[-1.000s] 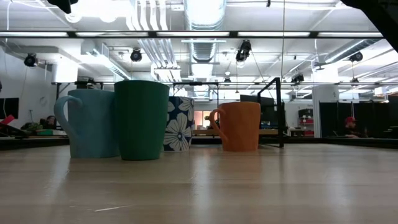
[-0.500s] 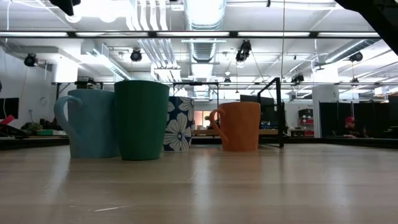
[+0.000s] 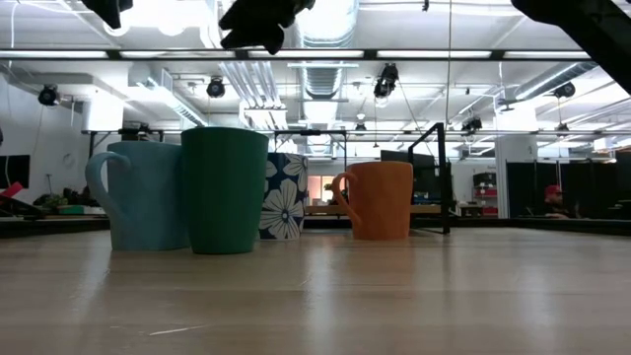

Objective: Stack small to large cups/mugs on shelf
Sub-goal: Put the light blue mug on the shelf

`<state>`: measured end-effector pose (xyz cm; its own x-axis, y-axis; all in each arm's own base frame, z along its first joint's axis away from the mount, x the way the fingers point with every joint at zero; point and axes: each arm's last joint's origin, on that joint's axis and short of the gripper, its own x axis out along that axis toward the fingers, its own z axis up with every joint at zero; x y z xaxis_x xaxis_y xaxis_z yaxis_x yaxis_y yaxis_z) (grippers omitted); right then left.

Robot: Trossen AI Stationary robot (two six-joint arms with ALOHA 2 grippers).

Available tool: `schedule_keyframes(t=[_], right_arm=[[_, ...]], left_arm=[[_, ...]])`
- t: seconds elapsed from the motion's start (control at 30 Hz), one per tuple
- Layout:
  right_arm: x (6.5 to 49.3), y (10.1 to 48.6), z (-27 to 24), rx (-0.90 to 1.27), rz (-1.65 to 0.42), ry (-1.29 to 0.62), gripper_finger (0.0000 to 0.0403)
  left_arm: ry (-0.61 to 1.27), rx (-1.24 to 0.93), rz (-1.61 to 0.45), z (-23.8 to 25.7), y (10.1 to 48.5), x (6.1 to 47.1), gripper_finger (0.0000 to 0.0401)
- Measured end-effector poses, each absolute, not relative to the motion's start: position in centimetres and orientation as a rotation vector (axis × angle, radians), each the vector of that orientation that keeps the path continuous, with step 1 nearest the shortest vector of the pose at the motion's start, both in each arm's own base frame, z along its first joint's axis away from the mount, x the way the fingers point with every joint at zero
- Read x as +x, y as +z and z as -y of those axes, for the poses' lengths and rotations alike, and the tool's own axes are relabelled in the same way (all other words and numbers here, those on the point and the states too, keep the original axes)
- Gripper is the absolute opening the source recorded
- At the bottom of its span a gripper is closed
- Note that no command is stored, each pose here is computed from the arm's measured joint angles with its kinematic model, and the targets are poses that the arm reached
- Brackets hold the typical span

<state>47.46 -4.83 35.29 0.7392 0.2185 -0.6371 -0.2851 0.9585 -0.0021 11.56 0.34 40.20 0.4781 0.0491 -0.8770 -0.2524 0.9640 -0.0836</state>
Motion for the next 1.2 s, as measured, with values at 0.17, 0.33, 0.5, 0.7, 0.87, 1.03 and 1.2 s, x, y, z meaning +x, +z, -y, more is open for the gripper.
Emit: schedule_keyframes(t=[0.17,0.33,0.5,0.7,0.87,1.03,1.2], right_arm=[[47.7,34.8,5.3,-0.174,-0.681,0.301,0.0205],[48.5,31.6,5.1,-0.244,-0.790,0.379,0.0205],[49.6,28.4,4.0,-0.301,-0.878,0.426,0.0205],[50.7,27.5,1.7,-0.379,-0.838,0.455,0.0205],[51.1,26.4,1.0,-0.428,-0.846,0.492,0.0205],[51.1,26.7,0.5,-0.439,-0.809,0.542,0.0192],[51.3,26.2,-0.7,-0.414,-0.818,0.559,0.0174]], left_arm=[[0.186,-0.212,-1.052,-0.3,40.3,11.4,0.0201],[0.186,-0.210,-1.049,-0.3,40.3,11.3,0.0201],[0.187,-0.210,-1.045,-0.3,40.3,11.2,0.0201],[0.186,-0.210,-1.041,-0.3,40.3,11.0,0.0201],[0.185,-0.211,-1.039,-0.3,40.3,10.9,0.0201],[0.174,-0.190,-1.043,-0.3,40.2,10.8,0.0201],[0.173,-0.187,-1.057,-0.3,39.9,11.0,0.0201]])
